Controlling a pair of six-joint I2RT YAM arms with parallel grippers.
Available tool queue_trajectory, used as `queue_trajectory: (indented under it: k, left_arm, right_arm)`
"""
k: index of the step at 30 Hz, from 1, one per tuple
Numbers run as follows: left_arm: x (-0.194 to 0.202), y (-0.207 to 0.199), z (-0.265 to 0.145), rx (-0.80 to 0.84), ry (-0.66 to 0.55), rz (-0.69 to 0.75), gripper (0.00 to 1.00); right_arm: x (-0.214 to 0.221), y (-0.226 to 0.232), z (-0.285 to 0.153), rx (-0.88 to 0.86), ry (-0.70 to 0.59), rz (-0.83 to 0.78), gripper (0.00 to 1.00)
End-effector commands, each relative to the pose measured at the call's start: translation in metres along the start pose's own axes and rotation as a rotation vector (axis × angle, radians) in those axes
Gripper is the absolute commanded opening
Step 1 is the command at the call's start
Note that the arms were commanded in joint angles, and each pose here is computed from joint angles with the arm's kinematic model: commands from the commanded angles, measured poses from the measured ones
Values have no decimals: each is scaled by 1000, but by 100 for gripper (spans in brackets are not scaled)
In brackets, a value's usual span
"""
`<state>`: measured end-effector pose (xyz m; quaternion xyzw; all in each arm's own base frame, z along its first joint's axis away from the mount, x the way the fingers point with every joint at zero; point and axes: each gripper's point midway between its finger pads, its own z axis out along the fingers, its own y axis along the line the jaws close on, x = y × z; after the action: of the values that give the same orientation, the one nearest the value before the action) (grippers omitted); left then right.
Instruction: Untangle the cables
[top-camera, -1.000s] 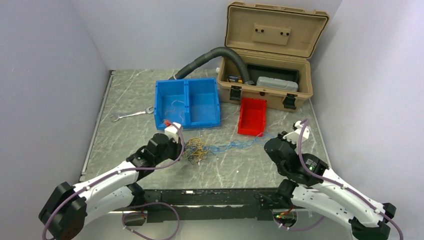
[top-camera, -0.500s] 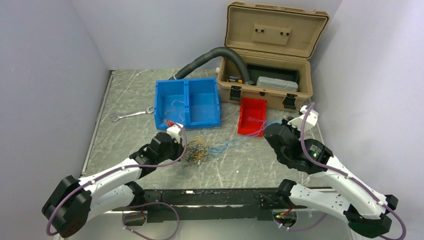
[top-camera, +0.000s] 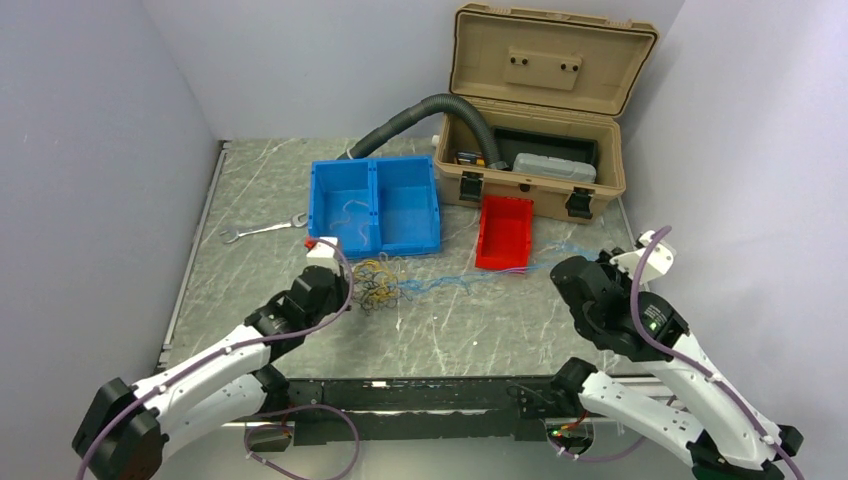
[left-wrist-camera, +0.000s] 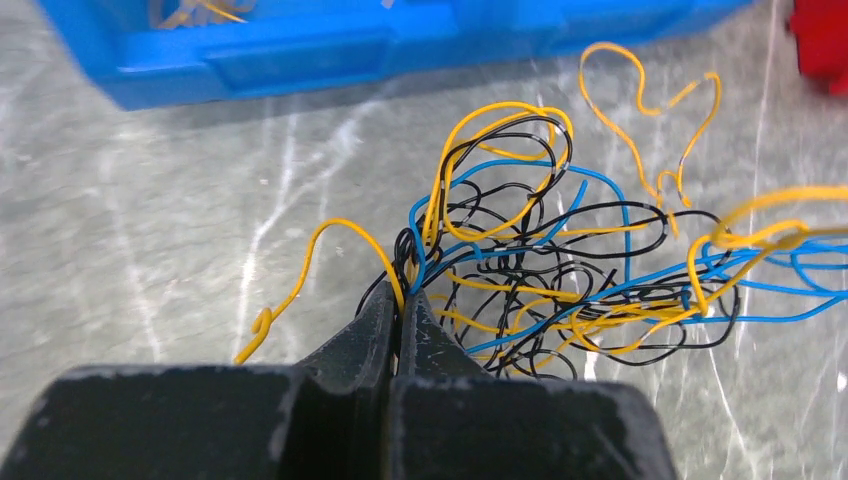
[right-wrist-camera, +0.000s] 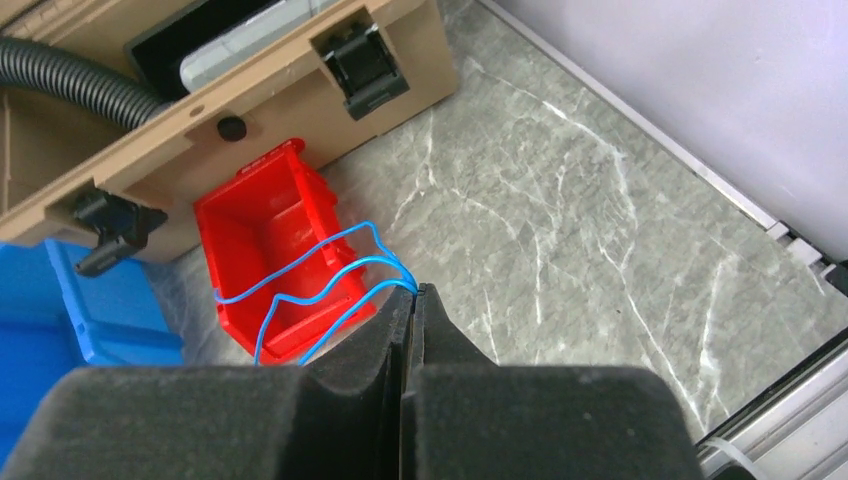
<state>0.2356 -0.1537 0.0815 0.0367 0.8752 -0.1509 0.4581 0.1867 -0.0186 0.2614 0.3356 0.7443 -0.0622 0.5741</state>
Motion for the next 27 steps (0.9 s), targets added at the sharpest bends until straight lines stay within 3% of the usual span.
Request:
queue_trajectory:
  k: [1, 9, 18, 22, 27]
  left_arm:
    - [-17, 40, -14, -225, -111, -127, 0]
    - [-31, 81, -53, -362, -309, -290, 0]
    - [-30, 123, -91, -492, -489, -488, 0]
    - [-32, 119, -86, -471, -482, -453, 0]
    - [-43, 83, -68, -310, -402, -269, 0]
  right_arm:
    - [7, 18, 6, -36, 2, -84, 0]
    - [30, -1, 28, 150, 89, -208, 0]
    - [34, -15, 53, 177, 147, -122, 0]
    - [37, -9, 55, 137, 187, -119, 0]
    - [55, 28, 50, -121, 269, -185, 0]
